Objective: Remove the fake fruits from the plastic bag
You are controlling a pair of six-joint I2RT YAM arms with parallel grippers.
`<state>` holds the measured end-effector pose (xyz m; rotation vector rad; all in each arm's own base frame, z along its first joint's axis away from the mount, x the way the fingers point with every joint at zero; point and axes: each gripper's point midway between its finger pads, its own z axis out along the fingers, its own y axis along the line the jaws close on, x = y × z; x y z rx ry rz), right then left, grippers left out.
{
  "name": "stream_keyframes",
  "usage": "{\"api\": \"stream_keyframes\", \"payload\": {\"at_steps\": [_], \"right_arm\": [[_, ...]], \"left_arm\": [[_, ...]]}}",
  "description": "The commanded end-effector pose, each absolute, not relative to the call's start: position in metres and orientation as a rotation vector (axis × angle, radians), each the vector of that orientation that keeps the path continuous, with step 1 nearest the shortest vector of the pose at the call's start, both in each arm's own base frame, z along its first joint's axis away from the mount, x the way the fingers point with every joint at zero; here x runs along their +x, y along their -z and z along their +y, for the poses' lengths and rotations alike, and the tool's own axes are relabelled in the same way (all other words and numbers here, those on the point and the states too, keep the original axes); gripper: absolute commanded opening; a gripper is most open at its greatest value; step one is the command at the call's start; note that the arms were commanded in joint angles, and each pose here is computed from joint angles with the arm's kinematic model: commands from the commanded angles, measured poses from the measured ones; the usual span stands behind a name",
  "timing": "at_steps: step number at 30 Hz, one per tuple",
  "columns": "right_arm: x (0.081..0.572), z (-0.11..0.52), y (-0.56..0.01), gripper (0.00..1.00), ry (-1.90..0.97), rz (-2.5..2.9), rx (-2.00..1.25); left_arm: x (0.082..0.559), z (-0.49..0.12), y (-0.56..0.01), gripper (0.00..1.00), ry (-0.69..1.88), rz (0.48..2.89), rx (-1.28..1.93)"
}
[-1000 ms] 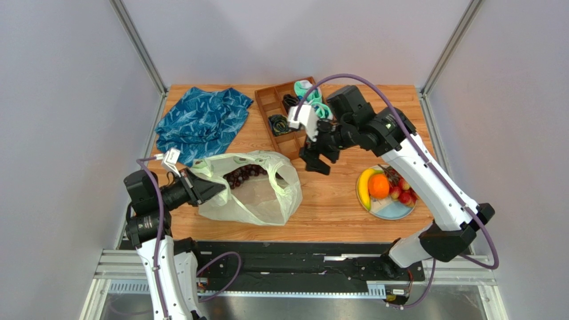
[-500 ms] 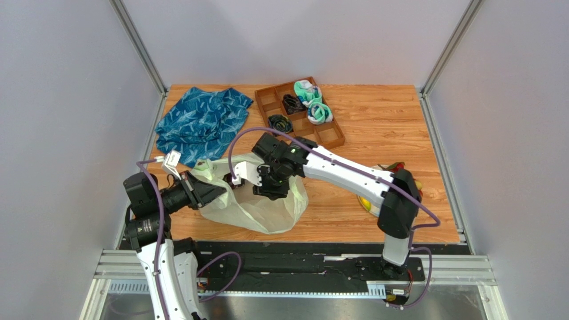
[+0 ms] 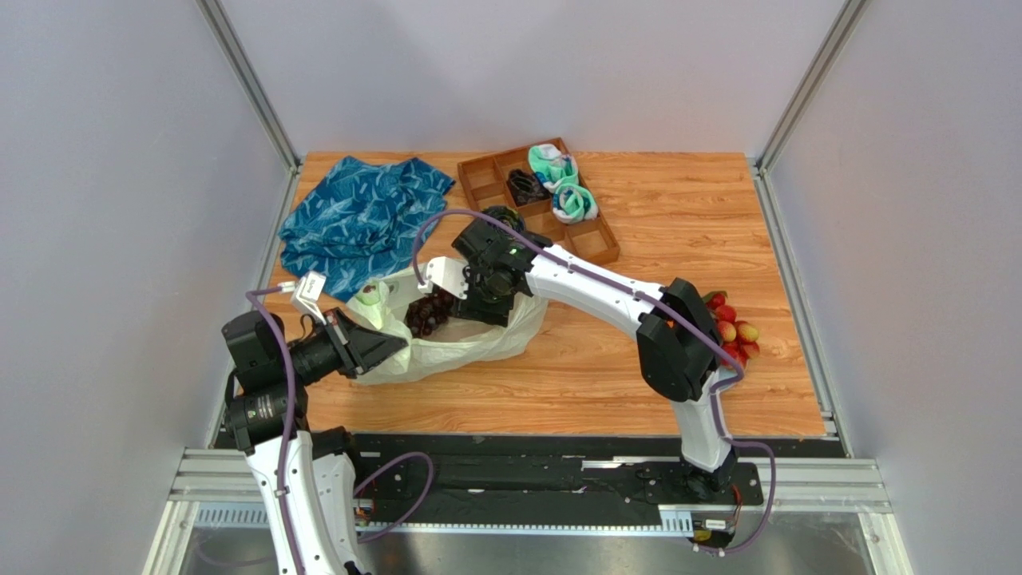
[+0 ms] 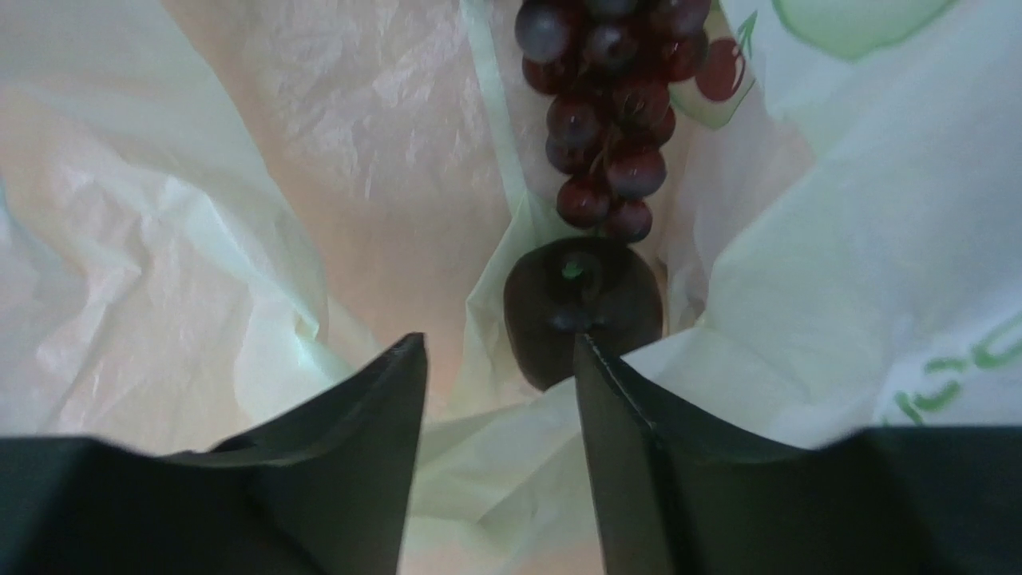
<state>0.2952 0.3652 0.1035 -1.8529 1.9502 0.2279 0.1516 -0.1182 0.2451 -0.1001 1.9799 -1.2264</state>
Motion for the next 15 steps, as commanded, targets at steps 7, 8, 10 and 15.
{"api": "stream_keyframes", "payload": {"at_steps": [7, 8, 10, 15], "right_arm": [[0.343, 0.376, -0.081, 0.85, 0.060, 1.853, -1.837], [0.348, 0.372, -0.072, 0.86, 0.114, 1.864, -1.847], [0.354, 0.366, -0.063, 0.88, 0.187, 1.871, -1.865], [0.363, 0.341, -0.040, 0.91, 0.401, 1.896, -1.907]], "left_arm": [[0.155, -0.117, -0.249, 0.00, 1.236, 1.962, -0.079], [0.155, -0.117, -0.249, 0.00, 1.238, 1.962, -0.079], [0.155, -0.117, -0.248, 0.00, 1.241, 1.963, -0.084], [0.156, -0.117, -0.248, 0.00, 1.245, 1.964, -0.085]]}}
